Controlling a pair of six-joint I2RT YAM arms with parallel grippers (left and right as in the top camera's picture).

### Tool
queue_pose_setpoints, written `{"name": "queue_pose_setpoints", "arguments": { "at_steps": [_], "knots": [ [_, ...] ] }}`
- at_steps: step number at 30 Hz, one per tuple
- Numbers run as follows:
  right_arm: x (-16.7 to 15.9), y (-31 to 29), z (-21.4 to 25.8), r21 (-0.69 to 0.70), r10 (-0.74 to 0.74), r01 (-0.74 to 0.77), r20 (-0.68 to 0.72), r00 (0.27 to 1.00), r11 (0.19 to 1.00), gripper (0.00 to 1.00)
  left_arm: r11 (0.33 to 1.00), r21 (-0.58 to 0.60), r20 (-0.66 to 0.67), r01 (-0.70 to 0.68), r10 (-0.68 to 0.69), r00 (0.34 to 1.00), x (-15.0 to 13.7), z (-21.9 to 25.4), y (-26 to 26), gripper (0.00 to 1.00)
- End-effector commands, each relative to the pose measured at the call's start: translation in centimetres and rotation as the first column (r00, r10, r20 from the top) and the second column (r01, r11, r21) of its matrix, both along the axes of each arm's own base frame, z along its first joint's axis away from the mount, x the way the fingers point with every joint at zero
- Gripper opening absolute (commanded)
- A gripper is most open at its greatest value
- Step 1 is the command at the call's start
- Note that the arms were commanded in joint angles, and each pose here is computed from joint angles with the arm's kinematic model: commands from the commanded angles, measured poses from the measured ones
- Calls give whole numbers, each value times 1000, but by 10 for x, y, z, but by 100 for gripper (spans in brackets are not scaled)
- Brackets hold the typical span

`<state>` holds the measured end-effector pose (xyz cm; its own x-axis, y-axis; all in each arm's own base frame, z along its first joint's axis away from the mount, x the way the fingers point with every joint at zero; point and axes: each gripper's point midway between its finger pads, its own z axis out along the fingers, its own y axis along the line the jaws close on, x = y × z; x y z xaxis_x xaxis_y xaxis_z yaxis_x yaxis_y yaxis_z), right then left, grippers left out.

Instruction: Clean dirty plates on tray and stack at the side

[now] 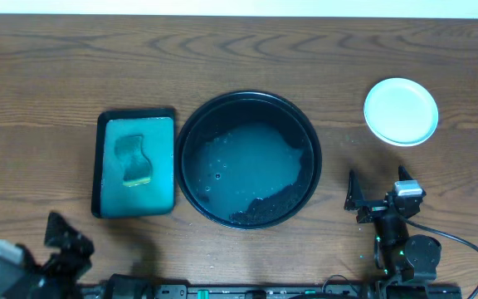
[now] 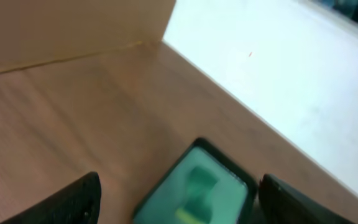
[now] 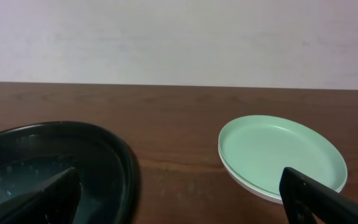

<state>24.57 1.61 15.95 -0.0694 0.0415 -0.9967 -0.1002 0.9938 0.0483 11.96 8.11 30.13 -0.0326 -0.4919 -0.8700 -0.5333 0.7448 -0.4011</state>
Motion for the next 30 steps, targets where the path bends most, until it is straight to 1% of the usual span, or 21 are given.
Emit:
{"name": "queue_pose_setpoints", "arguments": {
  "at_steps": [1,4,8,14,16,20,25,30],
  "knots": [
    [0,1,0,-11,8,-8,3,1000,1000,99,994,32,19,105,-106,994,25,-14,-17,81],
    [0,1,0,-11,8,-8,3,1000,1000,99,979,78,111,191,-199,974,47,-14,-32,81],
    [0,1,0,-11,8,-8,3,1000,1000,99,943,169,207,286,-317,925,67,-16,-50,81],
    [0,1,0,-11,8,-8,3,1000,1000,99,868,311,246,388,-468,849,90,-22,-73,81],
    [0,1,0,-11,8,-8,3,1000,1000,99,853,332,257,403,-492,832,94,-26,-77,81],
    [0,1,0,-11,8,-8,3,1000,1000,99,842,339,265,421,-514,816,102,-37,-82,81],
    [0,1,0,-11,8,-8,3,1000,1000,99,841,339,274,421,-517,811,110,-52,-82,81],
    [0,1,0,-11,8,-8,3,1000,1000,99,841,351,311,411,-519,796,118,-65,-83,81]
  ]
}}
